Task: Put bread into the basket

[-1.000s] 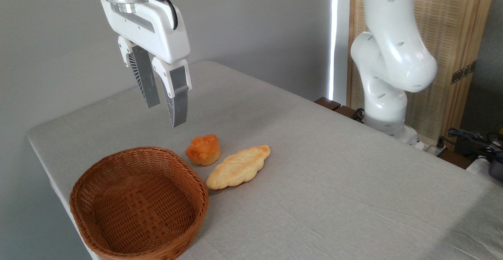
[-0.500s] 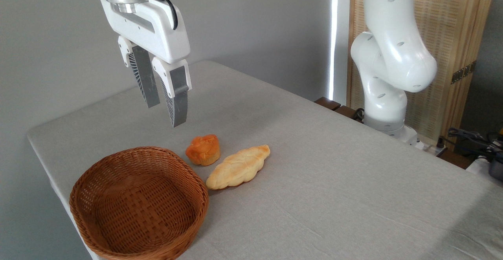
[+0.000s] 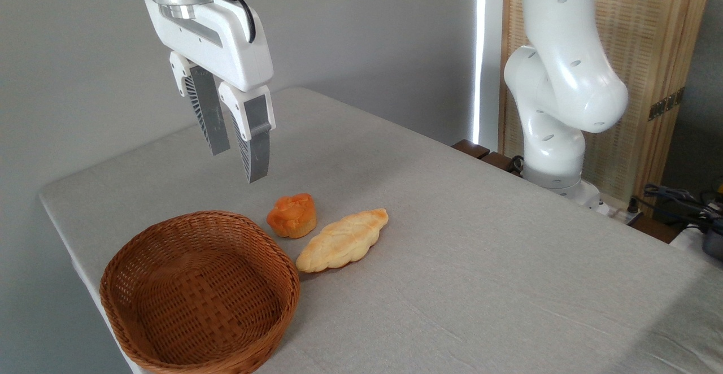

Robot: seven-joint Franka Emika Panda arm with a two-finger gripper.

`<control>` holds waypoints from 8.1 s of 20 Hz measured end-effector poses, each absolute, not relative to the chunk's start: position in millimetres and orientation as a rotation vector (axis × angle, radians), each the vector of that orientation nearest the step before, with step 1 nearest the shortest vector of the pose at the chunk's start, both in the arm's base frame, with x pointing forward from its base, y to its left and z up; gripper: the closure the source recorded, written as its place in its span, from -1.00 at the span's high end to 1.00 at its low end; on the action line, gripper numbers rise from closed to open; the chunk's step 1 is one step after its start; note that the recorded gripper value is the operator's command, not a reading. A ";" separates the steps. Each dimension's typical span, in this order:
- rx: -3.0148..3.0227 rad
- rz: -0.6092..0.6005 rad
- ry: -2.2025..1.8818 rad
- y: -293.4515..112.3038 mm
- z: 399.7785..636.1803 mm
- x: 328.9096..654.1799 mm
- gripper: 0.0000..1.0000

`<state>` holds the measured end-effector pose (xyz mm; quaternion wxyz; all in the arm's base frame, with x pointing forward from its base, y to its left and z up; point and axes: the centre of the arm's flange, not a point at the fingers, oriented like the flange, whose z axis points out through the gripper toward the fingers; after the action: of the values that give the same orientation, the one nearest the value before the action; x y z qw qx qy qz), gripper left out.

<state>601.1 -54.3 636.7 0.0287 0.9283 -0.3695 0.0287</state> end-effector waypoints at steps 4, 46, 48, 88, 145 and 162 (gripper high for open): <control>2.865 0.089 -1.140 -54.1 636.7 601.1 1.00; 2.846 0.083 -1.101 -33.1 629.9 604.1 1.00; 2.839 0.067 -1.106 -36.1 624.6 603.9 1.00; 2.824 -0.039 -1.247 -189.3 433.6 494.4 1.00; 2.862 0.785 -1.002 -158.2 508.6 559.6 1.00; 2.856 0.806 -0.980 -167.7 469.2 577.9 1.00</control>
<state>577.9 -167.7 469.2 0.0081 0.9139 -0.3134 0.2577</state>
